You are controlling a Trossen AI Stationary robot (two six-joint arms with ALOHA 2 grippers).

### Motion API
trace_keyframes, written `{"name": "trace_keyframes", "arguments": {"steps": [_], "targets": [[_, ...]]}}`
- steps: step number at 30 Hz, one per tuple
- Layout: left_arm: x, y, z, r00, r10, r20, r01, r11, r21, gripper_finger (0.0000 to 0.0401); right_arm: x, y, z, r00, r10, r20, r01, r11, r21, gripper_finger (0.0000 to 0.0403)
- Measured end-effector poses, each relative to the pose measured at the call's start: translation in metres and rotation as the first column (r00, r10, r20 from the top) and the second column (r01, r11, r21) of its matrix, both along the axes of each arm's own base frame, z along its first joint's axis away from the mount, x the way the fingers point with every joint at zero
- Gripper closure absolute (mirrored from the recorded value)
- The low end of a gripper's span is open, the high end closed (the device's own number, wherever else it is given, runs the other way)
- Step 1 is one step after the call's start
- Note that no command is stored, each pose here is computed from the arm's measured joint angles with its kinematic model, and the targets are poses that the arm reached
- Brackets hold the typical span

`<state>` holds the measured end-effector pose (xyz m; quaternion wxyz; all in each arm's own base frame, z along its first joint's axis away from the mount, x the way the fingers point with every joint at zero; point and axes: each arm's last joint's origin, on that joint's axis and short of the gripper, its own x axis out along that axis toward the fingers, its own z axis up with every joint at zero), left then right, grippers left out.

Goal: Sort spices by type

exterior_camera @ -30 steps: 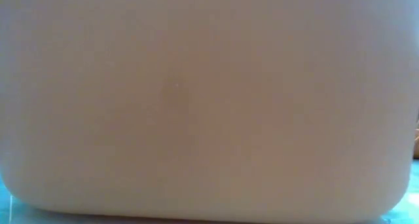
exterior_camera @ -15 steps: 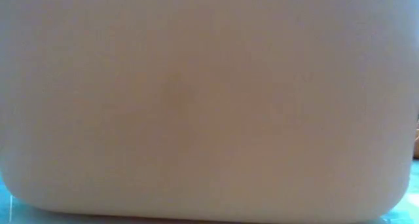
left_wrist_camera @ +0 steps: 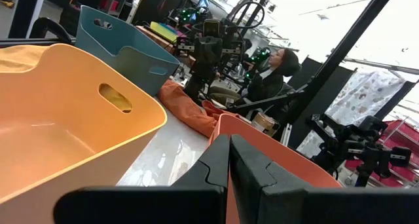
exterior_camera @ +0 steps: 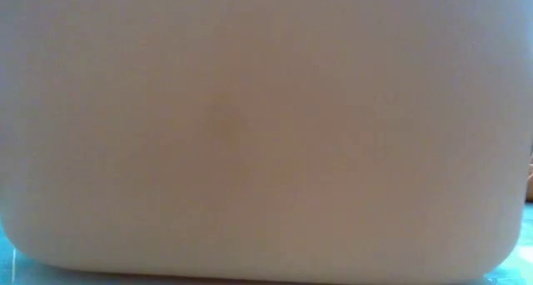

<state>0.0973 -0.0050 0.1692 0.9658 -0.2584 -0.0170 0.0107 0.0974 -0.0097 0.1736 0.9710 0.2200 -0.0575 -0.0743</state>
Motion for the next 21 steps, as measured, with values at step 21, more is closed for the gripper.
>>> {"name": "trace_keyframes", "arguments": {"steps": [21], "targets": [[0.0,0.0,0.0,1.0,0.0,0.0,0.0,1.0,0.0,0.04,-0.0001,-0.0001,0.0009,1.0,-0.002,0.013,0.002,1.0,0.021,0.0402]]}}
